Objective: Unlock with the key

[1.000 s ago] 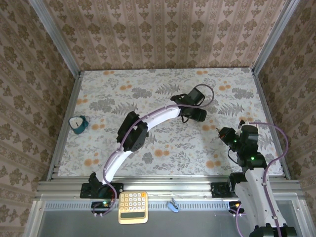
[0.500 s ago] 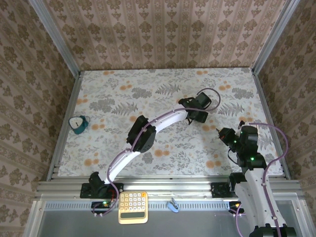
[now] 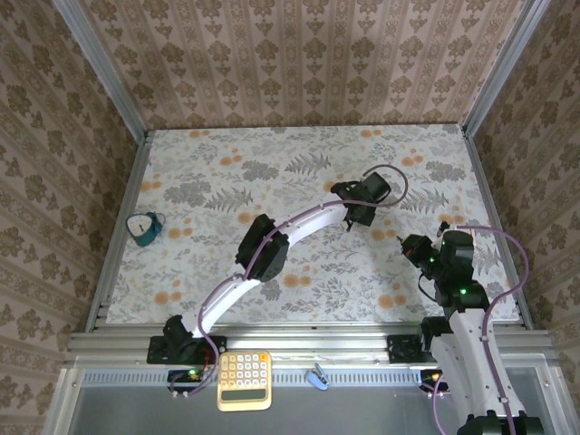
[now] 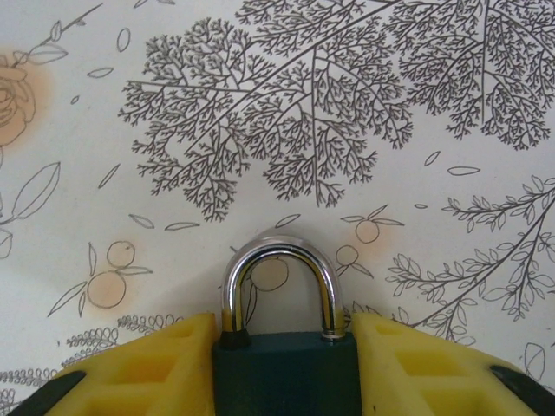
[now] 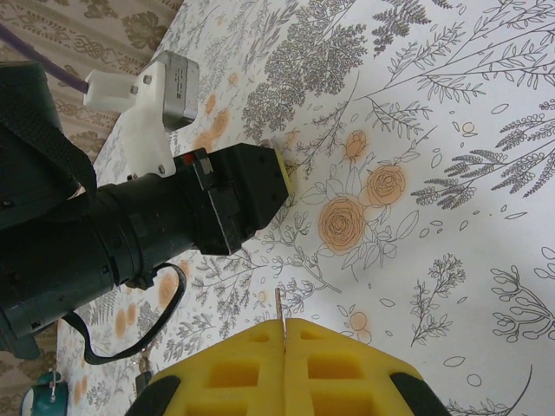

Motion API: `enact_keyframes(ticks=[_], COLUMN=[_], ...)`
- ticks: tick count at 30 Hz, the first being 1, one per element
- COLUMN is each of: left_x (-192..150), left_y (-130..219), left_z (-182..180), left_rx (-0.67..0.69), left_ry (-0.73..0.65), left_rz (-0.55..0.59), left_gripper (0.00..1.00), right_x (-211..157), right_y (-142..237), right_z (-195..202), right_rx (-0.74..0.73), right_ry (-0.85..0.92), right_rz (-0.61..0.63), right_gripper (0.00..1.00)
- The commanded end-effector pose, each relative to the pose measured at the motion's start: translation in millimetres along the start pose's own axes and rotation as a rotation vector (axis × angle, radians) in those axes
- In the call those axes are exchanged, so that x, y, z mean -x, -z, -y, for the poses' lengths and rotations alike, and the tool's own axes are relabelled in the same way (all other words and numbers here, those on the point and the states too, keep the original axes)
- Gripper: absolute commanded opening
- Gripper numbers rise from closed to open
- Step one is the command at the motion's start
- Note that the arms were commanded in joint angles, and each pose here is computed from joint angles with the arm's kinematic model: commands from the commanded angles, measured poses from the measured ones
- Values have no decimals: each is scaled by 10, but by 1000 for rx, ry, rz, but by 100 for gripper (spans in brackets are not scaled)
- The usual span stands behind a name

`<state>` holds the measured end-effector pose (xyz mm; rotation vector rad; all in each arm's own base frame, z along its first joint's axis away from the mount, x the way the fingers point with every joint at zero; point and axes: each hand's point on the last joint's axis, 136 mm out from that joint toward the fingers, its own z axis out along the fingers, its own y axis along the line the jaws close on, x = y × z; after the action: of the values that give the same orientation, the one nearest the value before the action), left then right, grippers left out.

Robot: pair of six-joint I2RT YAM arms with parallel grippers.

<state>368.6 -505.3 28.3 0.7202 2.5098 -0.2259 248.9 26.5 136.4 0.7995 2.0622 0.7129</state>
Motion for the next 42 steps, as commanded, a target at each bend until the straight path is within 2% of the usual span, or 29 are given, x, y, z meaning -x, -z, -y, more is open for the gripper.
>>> enact_keyframes(ticks=[1,8,17,25,33,37,42], left_x=[-344,-462,-926,-1185,-1219,-1252,-1358], left_y=[77,452,662,666,753,745,745], left_z=[-327,-711,-967,-1031,-965,-910,-933], left_rx=[45,42,76,95,41,-20,-1], left_ry=[40,118,184,210,282,383,424], left_rz=[-140,-171,-305,-402,-450,-517,-609], left_gripper=[40,37,37,45,57,58,58], right_x=[-71,-87,-133,-154,-165,-181,-208], right_y=[-17,-59,-124,-181,-210,-233,-253], right_z=[45,9,-36,-48,-51,-31,7], right_rx=[2,26,47,46,52,52,46], right_ry=[-15,-18,-7,-3,-6,-12,-18], right_rz=[-23,-40,-71,-79,-82,-84,-87], right_gripper=[0,0,0,0,0,0,0])
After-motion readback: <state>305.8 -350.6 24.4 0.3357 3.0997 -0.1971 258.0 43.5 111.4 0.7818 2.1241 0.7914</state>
